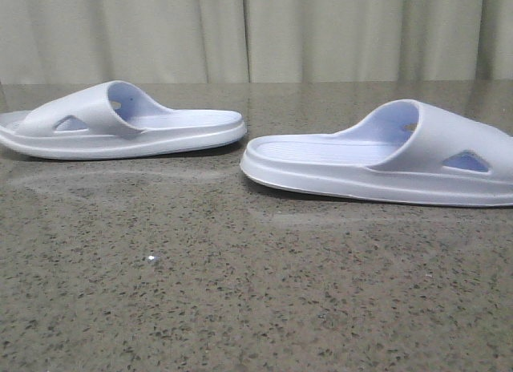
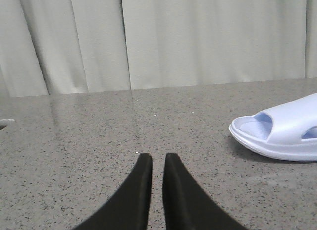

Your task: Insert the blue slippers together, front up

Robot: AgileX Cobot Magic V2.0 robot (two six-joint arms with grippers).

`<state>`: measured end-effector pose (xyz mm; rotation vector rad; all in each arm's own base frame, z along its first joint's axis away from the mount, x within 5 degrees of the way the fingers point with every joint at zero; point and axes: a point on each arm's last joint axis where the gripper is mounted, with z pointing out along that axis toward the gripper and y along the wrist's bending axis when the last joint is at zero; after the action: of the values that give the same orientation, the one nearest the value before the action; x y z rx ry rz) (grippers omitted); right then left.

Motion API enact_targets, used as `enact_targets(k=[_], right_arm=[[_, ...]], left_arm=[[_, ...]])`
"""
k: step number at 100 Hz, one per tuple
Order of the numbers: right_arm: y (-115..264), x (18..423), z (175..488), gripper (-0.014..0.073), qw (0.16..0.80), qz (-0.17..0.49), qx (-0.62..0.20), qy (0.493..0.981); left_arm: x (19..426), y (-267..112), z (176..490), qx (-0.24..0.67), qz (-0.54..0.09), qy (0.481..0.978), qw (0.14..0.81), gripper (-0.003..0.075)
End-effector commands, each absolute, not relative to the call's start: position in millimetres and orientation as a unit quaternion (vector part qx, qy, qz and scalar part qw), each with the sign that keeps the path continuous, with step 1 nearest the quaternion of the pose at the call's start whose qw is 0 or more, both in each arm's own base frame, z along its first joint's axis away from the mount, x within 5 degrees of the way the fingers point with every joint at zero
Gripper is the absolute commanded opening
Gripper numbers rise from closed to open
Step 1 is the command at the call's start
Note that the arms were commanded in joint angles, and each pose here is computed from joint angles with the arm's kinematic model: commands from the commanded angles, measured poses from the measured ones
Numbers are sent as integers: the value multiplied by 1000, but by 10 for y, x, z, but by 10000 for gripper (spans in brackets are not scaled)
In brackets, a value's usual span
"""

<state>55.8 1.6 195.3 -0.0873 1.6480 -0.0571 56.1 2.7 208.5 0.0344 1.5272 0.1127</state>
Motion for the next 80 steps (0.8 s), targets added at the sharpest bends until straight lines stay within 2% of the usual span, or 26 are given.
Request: enact_targets(k=[1, 23, 56, 69, 80], right_arm=[[-1, 555, 1989, -78, 717, -31, -26, 696], [3, 555, 1994, -78, 719, 5, 6, 695], [12, 555, 2005, -78, 716, 104, 94, 684], [16, 553, 2017, -78, 706, 169, 152, 671], [22, 540, 2099, -78, 709, 189, 163, 660]], left_arm=[[533, 26, 2143, 11, 50, 654, 754, 15], [532, 27, 2151, 8, 47, 651, 757, 15], [530, 38, 2161, -75, -41, 642, 762, 15], [529, 50, 2161, -147, -116, 630, 754, 15], [521, 78, 2188, -230, -197, 597, 743, 15]])
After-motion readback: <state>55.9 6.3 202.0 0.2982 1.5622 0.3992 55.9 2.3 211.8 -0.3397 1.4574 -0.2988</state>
